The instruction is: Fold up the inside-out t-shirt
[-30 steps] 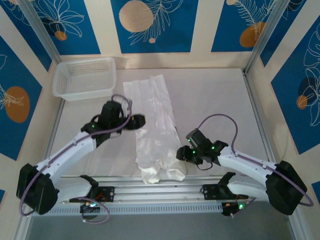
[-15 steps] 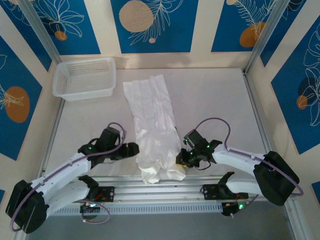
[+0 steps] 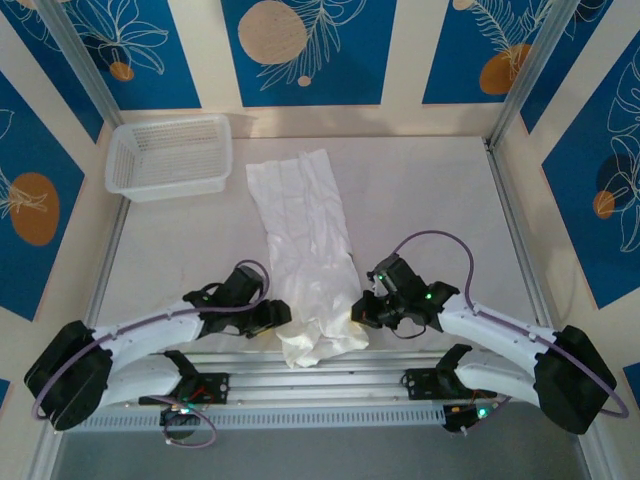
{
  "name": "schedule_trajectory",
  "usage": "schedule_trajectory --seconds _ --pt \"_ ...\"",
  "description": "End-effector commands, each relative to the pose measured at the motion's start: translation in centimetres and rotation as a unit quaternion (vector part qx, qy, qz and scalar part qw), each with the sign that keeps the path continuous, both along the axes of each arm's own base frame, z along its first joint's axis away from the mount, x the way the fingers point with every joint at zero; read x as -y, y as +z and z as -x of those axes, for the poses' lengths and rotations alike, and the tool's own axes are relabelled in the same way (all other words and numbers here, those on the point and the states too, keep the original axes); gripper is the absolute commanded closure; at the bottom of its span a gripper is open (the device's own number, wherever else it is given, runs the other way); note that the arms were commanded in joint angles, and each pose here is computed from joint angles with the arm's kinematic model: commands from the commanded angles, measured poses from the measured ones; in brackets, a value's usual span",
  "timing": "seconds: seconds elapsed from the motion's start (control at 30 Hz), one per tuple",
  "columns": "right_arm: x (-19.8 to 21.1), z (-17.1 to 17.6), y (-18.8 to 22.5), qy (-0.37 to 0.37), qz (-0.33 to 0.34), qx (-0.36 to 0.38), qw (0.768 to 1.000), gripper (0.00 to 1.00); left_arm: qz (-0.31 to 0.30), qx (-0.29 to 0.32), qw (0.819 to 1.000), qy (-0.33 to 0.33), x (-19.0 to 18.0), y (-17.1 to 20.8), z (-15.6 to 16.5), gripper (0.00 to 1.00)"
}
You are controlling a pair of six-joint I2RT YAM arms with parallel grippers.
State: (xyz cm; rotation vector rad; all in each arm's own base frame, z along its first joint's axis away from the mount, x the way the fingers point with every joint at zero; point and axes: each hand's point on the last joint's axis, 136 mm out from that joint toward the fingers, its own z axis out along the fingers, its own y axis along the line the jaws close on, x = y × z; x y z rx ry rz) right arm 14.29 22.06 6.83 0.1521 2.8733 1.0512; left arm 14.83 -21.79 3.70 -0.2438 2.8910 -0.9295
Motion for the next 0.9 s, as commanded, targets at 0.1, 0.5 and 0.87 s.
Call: schedule_trajectory --seconds 0.1,0.5,0.87 --pt "-0.1 0.1 0.1 -0.011 -0.005 -0.002 1.000 1.00 0.000 -0.008 1.000 0.012 0.9 -0.7 -0.4 0.34" --pt "0.1 0.1 -0.2 -0.014 0.005 -0.003 1.000 1.00 0.031 0.005 0.999 0.023 2.3 0.4 -1.3 0.81" --pt "0.5 -0.1 -0.6 -0.027 0.017 -0.001 0.999 1.00 0.000 0.007 0.999 0.040 1.1 -1.0 -1.4 0.63"
